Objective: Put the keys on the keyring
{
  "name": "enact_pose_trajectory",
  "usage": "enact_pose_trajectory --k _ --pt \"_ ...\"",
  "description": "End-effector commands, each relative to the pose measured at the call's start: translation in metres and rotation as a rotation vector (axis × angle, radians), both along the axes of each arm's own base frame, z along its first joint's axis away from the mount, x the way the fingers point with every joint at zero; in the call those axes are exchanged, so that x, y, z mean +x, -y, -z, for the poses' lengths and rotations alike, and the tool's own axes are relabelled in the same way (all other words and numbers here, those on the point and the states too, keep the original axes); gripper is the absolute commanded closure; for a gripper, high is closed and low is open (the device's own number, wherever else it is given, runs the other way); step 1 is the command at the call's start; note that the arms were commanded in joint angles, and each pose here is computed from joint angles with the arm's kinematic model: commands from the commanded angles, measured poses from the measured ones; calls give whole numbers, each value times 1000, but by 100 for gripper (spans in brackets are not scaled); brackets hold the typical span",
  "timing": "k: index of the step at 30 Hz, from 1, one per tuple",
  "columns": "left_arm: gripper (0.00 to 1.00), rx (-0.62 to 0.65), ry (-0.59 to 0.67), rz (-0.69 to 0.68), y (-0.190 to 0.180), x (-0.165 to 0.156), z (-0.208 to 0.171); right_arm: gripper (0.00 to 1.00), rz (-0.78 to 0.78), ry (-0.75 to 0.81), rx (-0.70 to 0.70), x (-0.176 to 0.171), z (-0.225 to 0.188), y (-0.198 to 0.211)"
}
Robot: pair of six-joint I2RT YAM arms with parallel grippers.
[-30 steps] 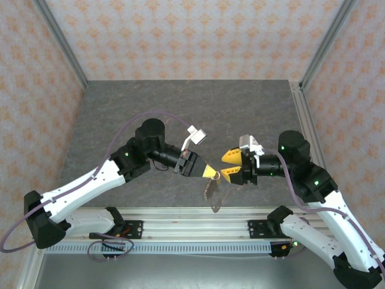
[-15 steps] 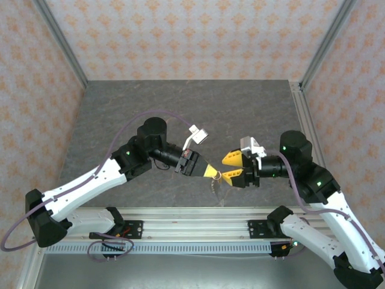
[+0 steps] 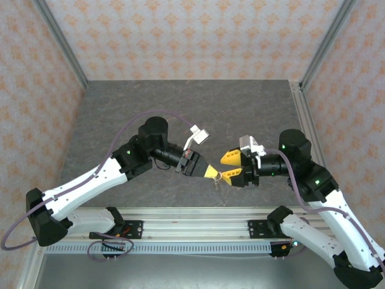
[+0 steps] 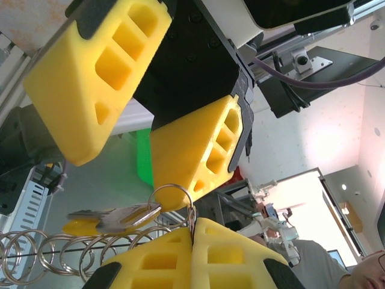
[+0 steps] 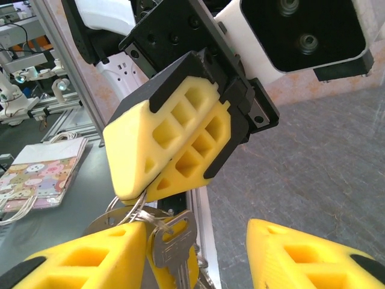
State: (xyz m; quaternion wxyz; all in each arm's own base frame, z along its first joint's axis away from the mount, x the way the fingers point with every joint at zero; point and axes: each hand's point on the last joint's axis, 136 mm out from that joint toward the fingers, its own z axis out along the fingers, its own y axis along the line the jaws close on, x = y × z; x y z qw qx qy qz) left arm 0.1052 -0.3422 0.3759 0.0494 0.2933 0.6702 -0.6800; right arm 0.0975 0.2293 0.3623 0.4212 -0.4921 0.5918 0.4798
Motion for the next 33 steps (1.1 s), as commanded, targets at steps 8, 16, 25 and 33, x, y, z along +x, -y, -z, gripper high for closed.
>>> enact_pose_trajectory --k 8,16,25,33 --pt "100 -32 44 30 2 -5 -12 56 -54 54 70 -6 -19 -5" --pt "100 -30 45 23 3 -3 -13 62 -66 53 72 -8 -19 -4" --pt "100 -34 53 3 5 1 -13 64 -55 53 91 -2 -19 -7" --pt "100 -54 79 -50 6 8 -10 51 108 41 90 13 -25 3"
